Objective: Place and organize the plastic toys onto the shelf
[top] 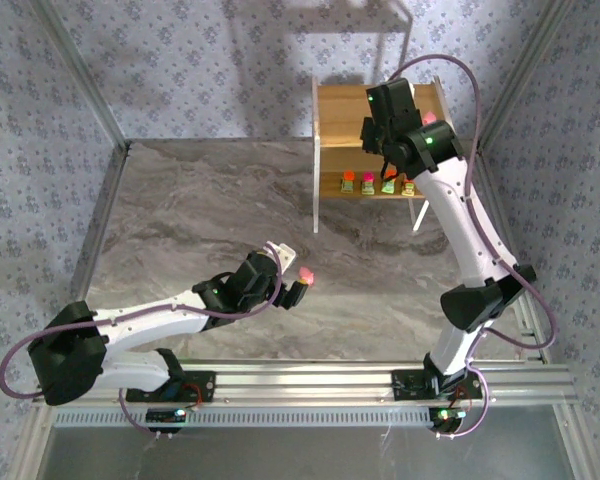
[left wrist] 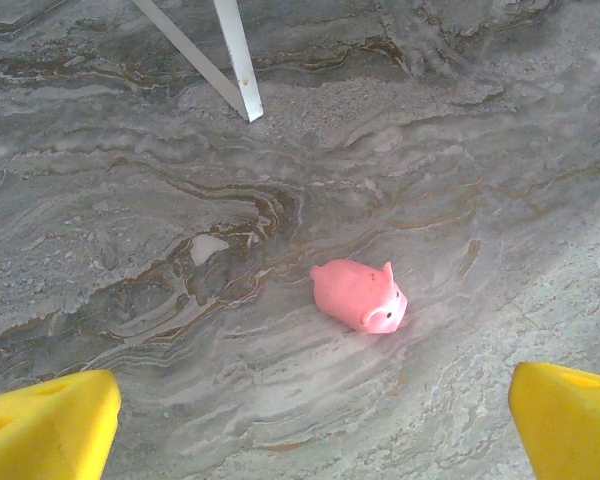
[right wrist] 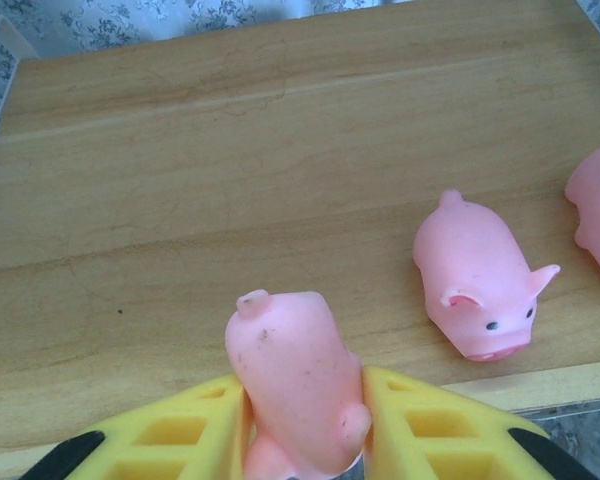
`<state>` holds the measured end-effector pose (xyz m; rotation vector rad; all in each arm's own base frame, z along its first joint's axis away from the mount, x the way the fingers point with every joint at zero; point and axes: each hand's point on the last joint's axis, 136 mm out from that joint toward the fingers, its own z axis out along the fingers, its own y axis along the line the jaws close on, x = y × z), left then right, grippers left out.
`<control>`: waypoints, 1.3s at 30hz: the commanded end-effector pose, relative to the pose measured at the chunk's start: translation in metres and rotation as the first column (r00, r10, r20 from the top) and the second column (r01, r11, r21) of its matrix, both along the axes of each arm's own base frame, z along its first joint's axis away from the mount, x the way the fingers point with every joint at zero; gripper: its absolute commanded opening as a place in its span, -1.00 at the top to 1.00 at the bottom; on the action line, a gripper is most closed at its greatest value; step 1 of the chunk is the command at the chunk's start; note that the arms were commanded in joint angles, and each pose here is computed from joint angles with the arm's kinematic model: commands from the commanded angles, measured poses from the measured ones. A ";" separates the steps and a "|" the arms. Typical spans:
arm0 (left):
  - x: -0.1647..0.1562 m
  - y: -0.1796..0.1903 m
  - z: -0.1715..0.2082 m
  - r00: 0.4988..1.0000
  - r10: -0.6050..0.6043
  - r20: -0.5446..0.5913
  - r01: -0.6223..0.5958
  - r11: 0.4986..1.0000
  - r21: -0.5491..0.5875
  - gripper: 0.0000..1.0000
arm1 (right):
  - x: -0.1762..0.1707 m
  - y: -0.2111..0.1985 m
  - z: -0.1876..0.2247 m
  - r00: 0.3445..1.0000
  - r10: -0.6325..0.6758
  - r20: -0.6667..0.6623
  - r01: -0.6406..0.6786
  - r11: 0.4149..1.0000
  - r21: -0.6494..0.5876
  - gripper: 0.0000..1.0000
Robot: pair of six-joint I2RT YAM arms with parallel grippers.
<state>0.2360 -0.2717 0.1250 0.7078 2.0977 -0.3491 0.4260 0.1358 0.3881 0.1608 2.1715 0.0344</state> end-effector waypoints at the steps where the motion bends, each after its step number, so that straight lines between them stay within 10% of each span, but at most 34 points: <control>1: 0.000 0.002 0.009 1.000 0.001 0.031 -0.001 1.000 -0.005 -0.99 | 0.001 -0.003 0.004 1.000 -0.008 -0.005 0.008 1.000 0.012 0.37; 39: -0.001 0.004 0.011 0.999 0.004 0.036 -0.004 1.000 -0.004 -0.99 | 0.020 -0.015 -0.013 0.998 -0.033 -0.056 0.034 0.999 0.016 0.27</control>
